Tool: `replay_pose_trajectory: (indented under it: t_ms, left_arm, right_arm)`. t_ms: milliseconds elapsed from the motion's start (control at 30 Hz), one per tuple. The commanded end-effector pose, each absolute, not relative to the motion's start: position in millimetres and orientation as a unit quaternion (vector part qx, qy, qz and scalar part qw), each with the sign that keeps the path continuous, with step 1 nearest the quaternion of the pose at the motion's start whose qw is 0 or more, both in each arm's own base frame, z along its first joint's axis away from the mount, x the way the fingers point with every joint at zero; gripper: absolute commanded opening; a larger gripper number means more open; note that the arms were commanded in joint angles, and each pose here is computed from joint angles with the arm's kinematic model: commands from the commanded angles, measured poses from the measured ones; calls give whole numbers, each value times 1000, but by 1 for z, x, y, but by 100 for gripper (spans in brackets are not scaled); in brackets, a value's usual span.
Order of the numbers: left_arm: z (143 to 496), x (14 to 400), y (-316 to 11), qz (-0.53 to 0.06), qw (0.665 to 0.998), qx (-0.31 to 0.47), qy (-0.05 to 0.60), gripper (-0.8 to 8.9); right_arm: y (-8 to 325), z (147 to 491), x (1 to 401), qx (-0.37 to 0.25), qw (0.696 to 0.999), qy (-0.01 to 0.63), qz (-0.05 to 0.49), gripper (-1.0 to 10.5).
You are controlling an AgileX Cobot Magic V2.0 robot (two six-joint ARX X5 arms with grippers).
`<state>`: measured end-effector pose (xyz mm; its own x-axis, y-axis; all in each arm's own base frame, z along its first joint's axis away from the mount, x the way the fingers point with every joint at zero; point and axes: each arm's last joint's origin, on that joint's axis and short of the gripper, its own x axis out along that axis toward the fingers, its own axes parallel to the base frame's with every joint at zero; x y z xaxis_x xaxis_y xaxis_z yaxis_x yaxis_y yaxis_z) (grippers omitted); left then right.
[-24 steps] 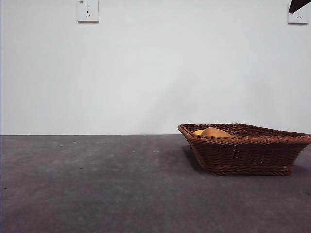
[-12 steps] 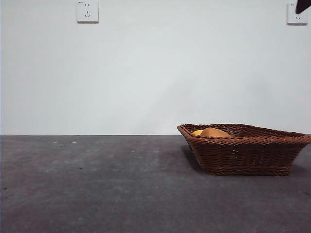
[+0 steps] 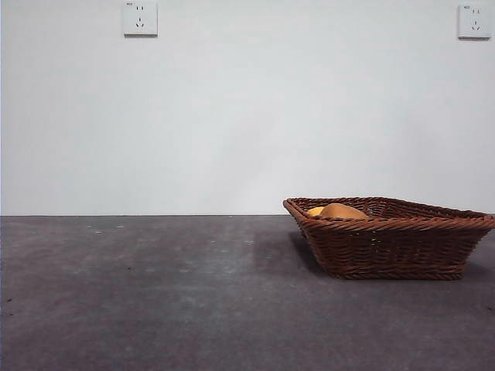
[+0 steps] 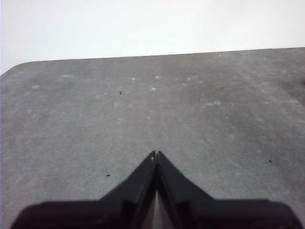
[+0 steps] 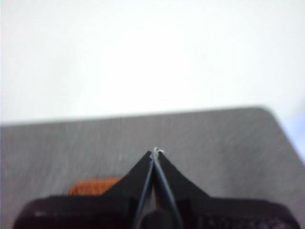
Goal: Help me put the vegetables on the table into the basket
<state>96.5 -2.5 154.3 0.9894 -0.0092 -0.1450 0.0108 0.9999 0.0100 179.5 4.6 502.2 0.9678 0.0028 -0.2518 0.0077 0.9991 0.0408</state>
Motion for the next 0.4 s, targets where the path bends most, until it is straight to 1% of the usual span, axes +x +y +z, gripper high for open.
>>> replay_pose_trajectory:
  t_ms: [33, 167, 233, 333, 400]
  left_arm:
    - [151, 97, -2, -4, 997, 2, 76, -4]
    - [151, 97, -2, -4, 997, 2, 77, -4]
    - [151, 97, -2, -4, 997, 2, 77, -4]
    - [151, 97, -2, -4, 997, 2, 77, -4]
    - [151, 97, -2, -4, 997, 2, 77, -4]
  right_arm:
    - [3, 516, 136, 26, 997, 75, -4, 1]
    - [1, 527, 82, 28, 999, 13, -9, 1]
    - [-1, 528, 57, 29, 999, -15, -25, 1]
    - [-3, 524, 31, 18, 997, -56, -50, 1]
    - [-3, 517, 20, 3, 996, -71, -53, 1]
